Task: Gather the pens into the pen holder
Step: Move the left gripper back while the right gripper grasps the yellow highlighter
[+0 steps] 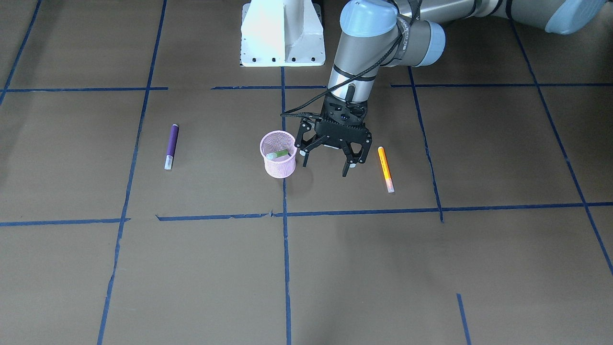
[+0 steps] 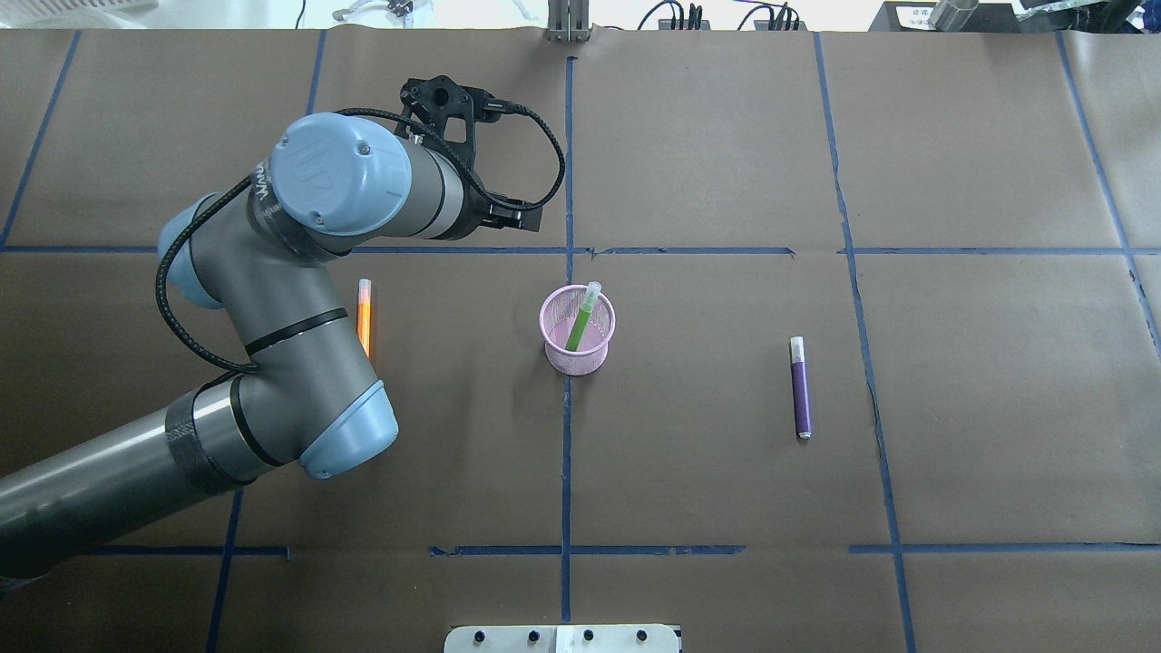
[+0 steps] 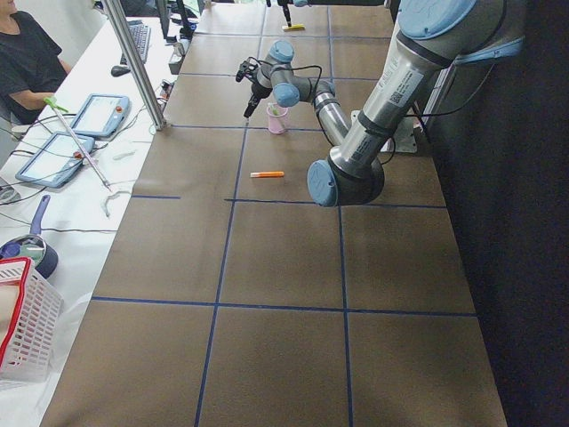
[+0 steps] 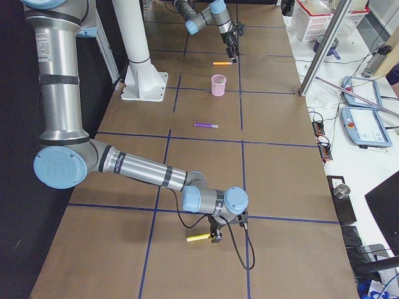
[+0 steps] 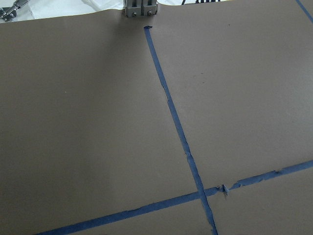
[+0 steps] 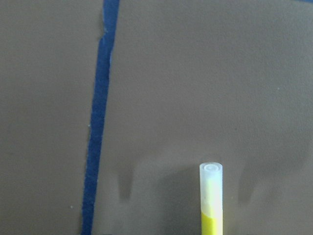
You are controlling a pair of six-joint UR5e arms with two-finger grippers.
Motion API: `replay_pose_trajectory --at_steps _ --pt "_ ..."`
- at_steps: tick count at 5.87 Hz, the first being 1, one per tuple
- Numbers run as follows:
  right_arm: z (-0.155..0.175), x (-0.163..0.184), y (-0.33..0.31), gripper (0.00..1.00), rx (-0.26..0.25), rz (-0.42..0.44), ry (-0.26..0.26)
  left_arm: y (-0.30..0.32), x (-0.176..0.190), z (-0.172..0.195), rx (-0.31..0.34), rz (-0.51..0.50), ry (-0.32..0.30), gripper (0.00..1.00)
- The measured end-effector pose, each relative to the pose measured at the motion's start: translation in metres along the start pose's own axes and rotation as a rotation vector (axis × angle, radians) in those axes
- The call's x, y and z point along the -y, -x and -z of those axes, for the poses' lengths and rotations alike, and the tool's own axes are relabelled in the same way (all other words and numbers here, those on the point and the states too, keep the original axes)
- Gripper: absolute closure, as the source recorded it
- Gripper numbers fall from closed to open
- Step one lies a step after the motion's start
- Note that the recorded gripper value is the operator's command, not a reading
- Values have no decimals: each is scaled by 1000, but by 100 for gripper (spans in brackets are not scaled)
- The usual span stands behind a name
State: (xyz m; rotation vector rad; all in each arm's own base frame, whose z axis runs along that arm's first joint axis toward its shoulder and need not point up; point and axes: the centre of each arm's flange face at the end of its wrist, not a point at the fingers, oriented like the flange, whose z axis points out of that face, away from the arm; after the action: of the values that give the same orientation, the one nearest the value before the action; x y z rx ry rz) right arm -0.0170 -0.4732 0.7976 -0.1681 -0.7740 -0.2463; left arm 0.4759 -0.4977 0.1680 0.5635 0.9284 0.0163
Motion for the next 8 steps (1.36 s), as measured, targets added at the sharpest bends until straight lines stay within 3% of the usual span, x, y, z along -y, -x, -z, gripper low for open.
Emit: replay_pose_trajectory --at_steps 3,5,6,7,8 --pt "-16 -8 -14 26 -20 -25 39 9 -6 3 2 1 2 9" --pt "-23 -11 -20 27 -24 -36 53 11 -7 4 2 1 2 9" --pt "-25 -12 -22 35 -24 -40 58 11 -7 4 2 1 1 9" --pt "-26 -13 -23 67 -24 -42 59 11 -7 5 2 1 0 9" --pt "-26 -14 -23 88 -23 -44 60 13 -8 6 1 1 0 9"
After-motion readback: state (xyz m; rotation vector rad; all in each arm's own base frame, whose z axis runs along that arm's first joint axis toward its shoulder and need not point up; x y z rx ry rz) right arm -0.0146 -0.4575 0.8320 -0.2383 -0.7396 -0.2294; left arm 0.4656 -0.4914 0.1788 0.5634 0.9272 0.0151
